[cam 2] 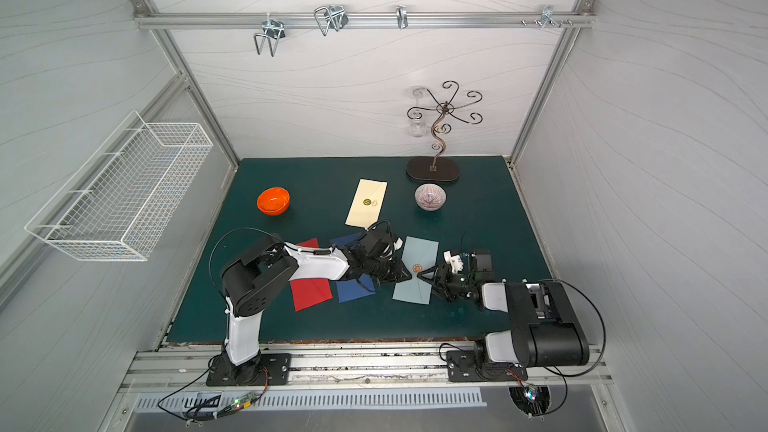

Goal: Open the envelope
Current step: Pick up the envelope from the center of the board.

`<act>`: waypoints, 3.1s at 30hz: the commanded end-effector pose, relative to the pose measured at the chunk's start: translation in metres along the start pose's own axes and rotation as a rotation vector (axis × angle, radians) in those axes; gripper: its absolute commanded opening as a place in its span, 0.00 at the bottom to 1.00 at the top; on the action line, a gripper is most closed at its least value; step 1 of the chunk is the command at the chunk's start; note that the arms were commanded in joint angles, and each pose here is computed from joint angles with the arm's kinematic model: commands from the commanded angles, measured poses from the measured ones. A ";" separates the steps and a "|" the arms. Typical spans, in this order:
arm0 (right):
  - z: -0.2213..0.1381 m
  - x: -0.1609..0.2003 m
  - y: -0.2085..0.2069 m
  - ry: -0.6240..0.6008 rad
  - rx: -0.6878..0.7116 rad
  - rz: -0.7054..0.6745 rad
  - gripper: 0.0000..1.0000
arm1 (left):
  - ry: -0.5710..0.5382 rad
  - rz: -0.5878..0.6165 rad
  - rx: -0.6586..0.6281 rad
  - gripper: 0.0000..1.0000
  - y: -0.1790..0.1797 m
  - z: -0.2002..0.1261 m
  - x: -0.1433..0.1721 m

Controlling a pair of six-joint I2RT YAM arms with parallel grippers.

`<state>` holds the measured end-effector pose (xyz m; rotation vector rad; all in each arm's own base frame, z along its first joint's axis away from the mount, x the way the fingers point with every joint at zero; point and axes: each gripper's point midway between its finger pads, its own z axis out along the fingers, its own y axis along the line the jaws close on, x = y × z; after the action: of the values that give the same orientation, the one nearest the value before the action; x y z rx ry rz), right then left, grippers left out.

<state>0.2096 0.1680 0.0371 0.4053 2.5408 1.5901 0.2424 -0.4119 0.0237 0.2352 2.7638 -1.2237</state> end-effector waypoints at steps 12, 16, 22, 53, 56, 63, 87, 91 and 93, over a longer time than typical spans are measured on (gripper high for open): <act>0.004 -0.001 0.000 0.000 0.002 -0.006 0.23 | -0.072 0.053 0.019 0.28 -0.017 -0.024 -0.006; -0.001 -0.001 0.006 -0.014 0.010 -0.028 0.07 | -0.127 0.083 0.035 0.30 -0.029 -0.041 -0.011; -0.020 -0.002 0.040 -0.068 -0.006 -0.125 0.01 | -0.270 0.155 -0.007 0.48 -0.045 -0.091 -0.024; -0.045 0.069 0.221 -0.057 -0.206 -0.921 0.03 | -0.705 0.303 0.351 0.75 -0.076 -0.295 -0.043; -0.040 0.069 0.224 -0.039 -0.217 -0.910 0.03 | -0.697 0.320 0.405 0.74 -0.086 -0.298 -0.043; -0.038 0.075 0.236 -0.009 -0.300 -0.912 0.03 | -0.627 0.319 0.489 0.70 -0.102 -0.289 -0.047; -0.040 0.089 0.220 0.047 -0.307 -0.884 0.04 | -0.557 0.346 0.632 0.25 -0.146 -0.284 -0.047; -0.039 0.093 0.217 0.076 -0.302 -0.878 0.06 | -0.580 0.364 0.617 0.24 -0.149 -0.292 -0.046; -0.038 0.096 0.217 0.105 -0.311 -0.871 0.06 | -0.585 0.373 0.615 0.23 -0.150 -0.294 -0.045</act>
<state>0.1529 0.2492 0.2534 -0.6857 1.9668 1.5244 0.2512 -0.3001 0.2905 0.2813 1.8726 -1.6625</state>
